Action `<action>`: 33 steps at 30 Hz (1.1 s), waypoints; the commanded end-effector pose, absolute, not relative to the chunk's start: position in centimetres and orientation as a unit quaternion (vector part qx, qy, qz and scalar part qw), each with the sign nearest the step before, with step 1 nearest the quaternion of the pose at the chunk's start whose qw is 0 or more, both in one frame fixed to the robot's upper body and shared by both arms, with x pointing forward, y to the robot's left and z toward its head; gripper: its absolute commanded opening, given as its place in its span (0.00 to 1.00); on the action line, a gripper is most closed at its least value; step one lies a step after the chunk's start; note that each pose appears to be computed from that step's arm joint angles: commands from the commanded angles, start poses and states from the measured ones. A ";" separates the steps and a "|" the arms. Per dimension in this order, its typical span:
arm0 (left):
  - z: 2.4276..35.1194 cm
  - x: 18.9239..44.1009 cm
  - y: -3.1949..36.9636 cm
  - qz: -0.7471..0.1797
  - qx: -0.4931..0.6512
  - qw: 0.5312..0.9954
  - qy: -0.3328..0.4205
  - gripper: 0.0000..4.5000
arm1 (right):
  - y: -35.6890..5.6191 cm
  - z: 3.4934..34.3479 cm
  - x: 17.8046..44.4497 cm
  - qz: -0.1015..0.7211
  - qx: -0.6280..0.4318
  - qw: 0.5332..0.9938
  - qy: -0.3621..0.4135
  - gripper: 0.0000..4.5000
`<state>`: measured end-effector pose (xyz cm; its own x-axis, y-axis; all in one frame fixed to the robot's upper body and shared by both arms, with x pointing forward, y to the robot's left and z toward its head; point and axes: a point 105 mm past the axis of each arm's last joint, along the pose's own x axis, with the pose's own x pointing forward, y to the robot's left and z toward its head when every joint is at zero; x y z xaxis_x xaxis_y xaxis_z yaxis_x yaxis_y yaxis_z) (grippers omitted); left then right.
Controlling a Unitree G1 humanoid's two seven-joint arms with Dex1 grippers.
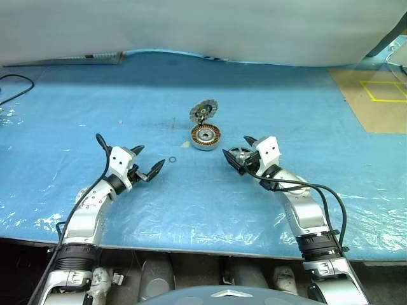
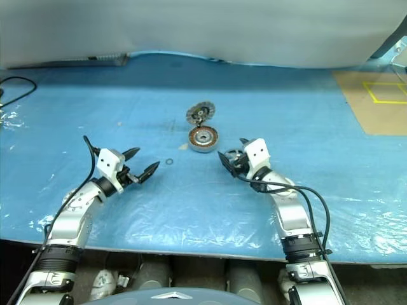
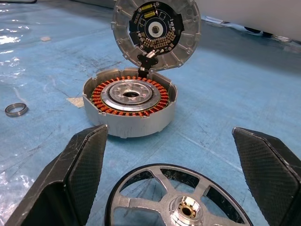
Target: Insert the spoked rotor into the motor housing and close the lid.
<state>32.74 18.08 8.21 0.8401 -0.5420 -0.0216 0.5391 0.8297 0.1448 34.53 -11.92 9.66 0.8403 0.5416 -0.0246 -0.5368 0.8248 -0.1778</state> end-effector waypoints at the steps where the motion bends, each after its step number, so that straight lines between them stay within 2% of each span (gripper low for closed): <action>1: 9.1 33.0 17.9 -0.285 0.076 0.955 -0.030 1.00 | -11.4 10.9 34.4 0.289 -0.097 0.952 -0.040 0.99; 33: 8.8 32.9 18.2 -0.276 0.083 0.957 -0.029 1.00 | -11.0 10.7 34.4 0.298 -0.102 0.948 -0.036 0.99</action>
